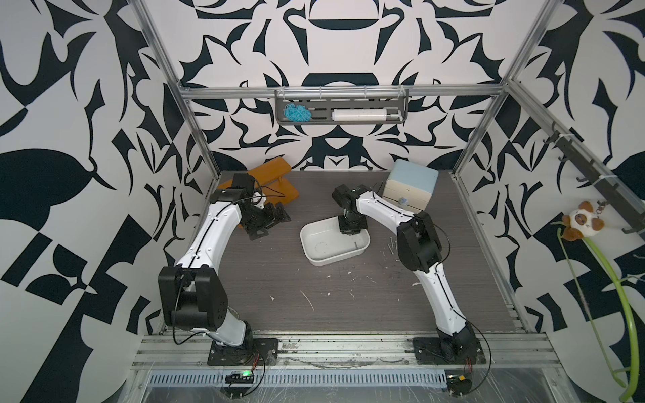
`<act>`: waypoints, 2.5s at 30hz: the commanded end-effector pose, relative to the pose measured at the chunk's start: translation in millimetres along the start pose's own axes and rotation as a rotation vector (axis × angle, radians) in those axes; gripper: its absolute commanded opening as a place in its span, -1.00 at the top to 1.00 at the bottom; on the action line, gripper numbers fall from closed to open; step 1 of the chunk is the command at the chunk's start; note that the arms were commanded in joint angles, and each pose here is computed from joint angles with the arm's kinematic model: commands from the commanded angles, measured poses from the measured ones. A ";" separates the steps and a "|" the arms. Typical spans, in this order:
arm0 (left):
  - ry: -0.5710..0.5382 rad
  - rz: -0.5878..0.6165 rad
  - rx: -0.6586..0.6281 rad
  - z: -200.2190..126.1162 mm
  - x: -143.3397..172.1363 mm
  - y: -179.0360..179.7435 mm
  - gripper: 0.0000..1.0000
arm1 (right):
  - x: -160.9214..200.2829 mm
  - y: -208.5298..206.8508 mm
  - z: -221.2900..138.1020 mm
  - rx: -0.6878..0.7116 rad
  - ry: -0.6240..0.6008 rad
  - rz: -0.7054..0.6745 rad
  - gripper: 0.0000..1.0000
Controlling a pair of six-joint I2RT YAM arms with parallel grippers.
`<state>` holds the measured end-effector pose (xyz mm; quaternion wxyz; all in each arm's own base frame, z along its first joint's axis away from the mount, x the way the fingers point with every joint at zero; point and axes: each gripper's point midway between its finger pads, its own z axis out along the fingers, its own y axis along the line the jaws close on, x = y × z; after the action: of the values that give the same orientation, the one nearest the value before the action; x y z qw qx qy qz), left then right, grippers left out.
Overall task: Take out the screws from the storage box
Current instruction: Pick up the screw from the storage box, then place the screw at the center of the board, then pick up the screw from the storage box.
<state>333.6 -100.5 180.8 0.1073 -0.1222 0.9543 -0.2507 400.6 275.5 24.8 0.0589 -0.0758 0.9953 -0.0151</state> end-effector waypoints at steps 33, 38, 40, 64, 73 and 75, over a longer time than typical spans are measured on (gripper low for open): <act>0.270 0.744 -0.055 116.8 61.3 -131.4 -0.45 | 60.8 -201.8 -38.8 0.171 -0.131 0.179 0.51; 0.325 0.712 -0.032 134.6 71.8 -129.3 -0.49 | 37.5 -200.0 -52.5 0.156 -0.179 0.148 0.08; 0.346 0.701 -0.046 146.9 71.4 -125.0 -0.48 | 34.1 -198.5 -51.8 0.151 -0.177 0.147 0.08; 0.328 0.326 -0.216 204.1 69.6 -165.7 -0.68 | -49.9 -234.2 -71.7 0.055 -0.323 0.260 0.22; 0.241 0.085 -0.202 217.3 62.6 -170.7 -0.66 | -79.3 -236.0 -116.9 -0.059 -0.443 0.332 0.09; 0.229 0.078 -0.211 220.4 61.2 -168.9 -0.60 | -75.0 -234.2 -125.8 -0.069 -0.457 0.316 -0.16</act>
<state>354.4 -359.4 54.0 -0.0322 -0.0290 0.9881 -0.1476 497.1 52.6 135.0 0.2526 0.0721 0.9648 0.0144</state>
